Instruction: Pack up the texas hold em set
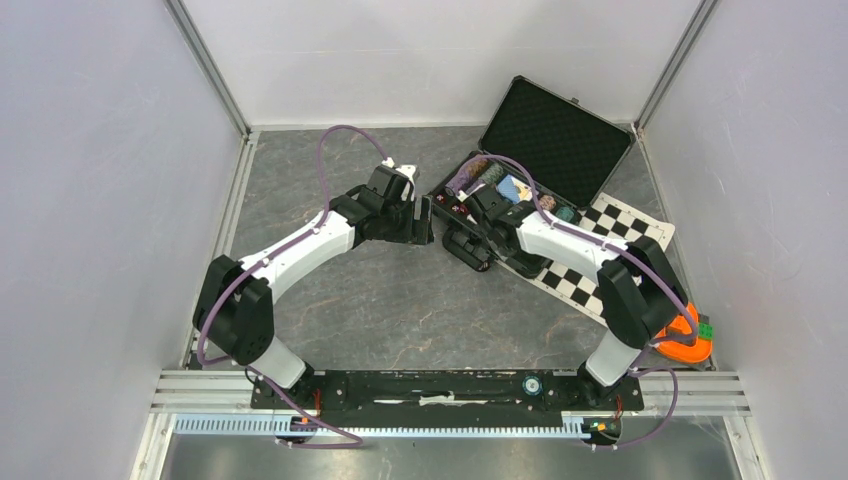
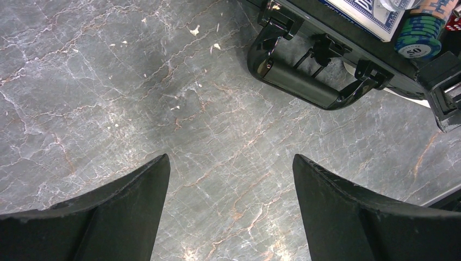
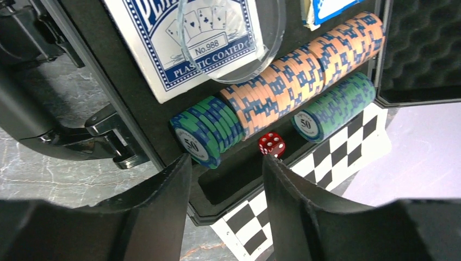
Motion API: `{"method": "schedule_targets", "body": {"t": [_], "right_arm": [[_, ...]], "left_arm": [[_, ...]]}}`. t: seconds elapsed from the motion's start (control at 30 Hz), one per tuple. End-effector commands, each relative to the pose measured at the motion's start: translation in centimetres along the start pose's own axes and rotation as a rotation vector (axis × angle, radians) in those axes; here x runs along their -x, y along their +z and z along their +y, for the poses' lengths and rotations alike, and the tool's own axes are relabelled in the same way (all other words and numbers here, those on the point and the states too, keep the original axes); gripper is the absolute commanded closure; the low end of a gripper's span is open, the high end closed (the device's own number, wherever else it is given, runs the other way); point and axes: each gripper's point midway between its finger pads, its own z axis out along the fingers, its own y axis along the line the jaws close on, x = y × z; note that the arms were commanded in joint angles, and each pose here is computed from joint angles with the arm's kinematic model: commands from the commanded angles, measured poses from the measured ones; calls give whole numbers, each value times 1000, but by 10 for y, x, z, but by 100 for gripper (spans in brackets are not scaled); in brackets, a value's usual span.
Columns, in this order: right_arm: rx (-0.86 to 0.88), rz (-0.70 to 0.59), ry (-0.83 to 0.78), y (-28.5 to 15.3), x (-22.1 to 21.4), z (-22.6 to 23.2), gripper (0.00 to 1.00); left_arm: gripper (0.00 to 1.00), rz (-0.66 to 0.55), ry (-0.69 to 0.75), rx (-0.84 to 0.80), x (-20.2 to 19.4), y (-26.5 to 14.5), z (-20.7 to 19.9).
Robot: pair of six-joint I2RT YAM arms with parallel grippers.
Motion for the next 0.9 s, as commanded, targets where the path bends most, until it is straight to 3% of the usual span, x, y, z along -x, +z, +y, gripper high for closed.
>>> {"method": "schedule_targets", "body": {"t": [0.0, 0.27, 0.7, 0.87], "right_arm": [[-58, -29, 43, -1, 9, -4, 42], [87, -114, 56, -18, 17, 14, 28], [-65, -41, 24, -1, 21, -6, 28], [-11, -82, 36, -9, 32, -8, 28]], "left_arm": [[11, -50, 34, -30, 15, -16, -6], [11, -42, 42, -28, 11, -18, -5], [10, -37, 40, -42, 7, -20, -6], [10, -41, 47, -46, 7, -22, -7]]}}
